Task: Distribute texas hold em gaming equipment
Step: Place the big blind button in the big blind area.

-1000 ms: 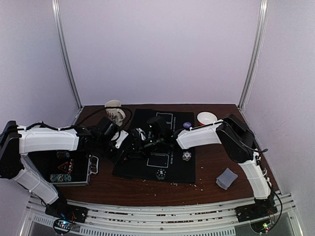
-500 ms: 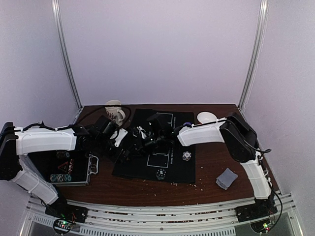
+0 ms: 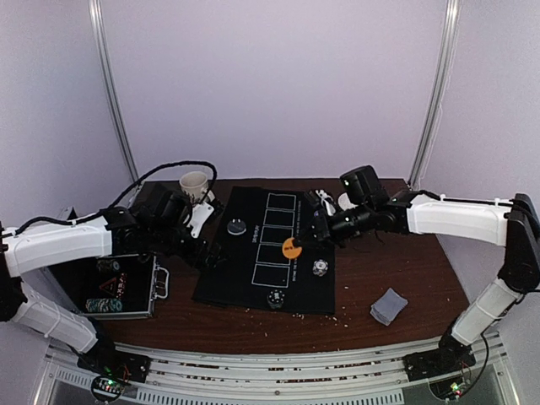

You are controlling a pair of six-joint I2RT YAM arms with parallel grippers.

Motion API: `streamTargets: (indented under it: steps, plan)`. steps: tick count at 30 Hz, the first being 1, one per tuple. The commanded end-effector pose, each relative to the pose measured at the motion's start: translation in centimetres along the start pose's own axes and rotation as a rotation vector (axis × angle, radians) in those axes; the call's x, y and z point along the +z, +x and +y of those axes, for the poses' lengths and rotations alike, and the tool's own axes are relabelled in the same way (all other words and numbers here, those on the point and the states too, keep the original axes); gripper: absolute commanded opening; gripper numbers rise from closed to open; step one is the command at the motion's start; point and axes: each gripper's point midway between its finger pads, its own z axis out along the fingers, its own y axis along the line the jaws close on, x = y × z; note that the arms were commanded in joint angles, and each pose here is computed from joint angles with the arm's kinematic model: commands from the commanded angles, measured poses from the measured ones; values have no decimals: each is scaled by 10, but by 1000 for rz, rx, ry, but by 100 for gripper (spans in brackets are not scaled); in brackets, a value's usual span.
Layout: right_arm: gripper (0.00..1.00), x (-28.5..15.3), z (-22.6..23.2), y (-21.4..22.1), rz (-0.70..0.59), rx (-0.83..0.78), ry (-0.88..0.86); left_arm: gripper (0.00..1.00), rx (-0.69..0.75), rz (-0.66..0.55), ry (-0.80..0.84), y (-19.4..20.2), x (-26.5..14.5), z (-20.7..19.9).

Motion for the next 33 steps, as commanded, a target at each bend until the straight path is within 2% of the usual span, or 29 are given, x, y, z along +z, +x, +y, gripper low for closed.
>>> streamTargets:
  steps: [1, 4, 12, 19, 20, 23, 28, 32, 33]
  plan:
    - [0, -5, -60, 69, 107, 145, 118, 98, 11, -19, 20, -11, 9, -4]
    - [0, -3, -87, 90, 130, 198, 136, 98, 9, 0, 26, -9, 14, -4]
    - [0, -3, -137, 97, 117, 251, 205, 98, 7, 37, -14, 2, 15, 3]
    - [0, -2, -152, 105, 156, 261, 225, 98, 12, 50, -16, 5, 19, 3]
    - [2, -3, -154, 105, 161, 256, 242, 98, 14, 52, -16, 4, 20, 3]
    - [20, -10, -161, 103, 173, 237, 321, 98, 17, 54, -15, 3, 20, 3]
    - [41, -28, -164, 89, 166, 187, 452, 98, 28, 55, -15, 3, 21, 3]
    - [48, -52, -164, 66, 135, 107, 607, 98, 32, 57, -15, 4, 21, 3]
    - [53, -58, -161, 56, 118, 75, 640, 98, 34, 58, -16, 5, 21, 4]
